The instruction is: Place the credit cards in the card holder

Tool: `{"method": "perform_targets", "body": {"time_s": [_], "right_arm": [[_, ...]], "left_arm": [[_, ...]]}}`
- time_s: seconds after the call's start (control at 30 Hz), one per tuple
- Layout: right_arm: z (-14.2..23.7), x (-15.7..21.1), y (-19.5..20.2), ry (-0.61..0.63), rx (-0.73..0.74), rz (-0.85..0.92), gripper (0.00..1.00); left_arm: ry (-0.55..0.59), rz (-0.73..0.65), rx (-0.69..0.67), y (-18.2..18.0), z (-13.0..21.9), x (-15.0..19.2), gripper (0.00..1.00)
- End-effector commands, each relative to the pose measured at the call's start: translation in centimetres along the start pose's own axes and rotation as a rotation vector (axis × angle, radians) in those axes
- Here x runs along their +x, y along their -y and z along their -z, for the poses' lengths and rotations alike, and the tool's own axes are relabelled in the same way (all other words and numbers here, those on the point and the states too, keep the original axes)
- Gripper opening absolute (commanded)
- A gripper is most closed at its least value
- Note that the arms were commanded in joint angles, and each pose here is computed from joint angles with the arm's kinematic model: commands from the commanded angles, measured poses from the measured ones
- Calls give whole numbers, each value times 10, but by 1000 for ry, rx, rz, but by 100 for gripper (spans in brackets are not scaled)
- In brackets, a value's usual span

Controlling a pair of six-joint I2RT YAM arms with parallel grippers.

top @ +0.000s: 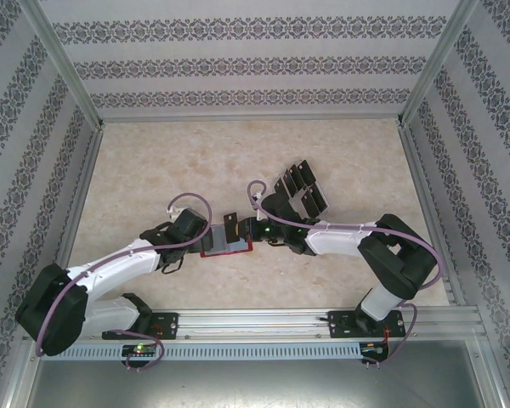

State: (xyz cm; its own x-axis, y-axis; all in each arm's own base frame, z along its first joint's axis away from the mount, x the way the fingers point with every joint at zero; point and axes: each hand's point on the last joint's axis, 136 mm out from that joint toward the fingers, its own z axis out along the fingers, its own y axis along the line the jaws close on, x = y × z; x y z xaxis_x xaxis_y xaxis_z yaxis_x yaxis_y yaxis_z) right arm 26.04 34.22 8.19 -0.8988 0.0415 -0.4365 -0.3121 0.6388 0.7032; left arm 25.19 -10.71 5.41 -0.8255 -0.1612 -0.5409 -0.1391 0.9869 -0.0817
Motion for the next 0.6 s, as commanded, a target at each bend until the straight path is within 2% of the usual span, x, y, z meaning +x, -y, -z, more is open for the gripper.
{"method": "perform_targets", "body": {"time_s": [0.0,0.17,0.57], "right_arm": [[3,-8,2,35,-8,-8,0],[4,-7,3,32,-17,-15,0],[-4,0,6,9,-59,-48,0]], "left_arm": [[-3,-1,46,12,-2,-1,100],[-44,-13,21,11,-14,16,100],[-118,-33,-160,-19,-24,33,100]]}}
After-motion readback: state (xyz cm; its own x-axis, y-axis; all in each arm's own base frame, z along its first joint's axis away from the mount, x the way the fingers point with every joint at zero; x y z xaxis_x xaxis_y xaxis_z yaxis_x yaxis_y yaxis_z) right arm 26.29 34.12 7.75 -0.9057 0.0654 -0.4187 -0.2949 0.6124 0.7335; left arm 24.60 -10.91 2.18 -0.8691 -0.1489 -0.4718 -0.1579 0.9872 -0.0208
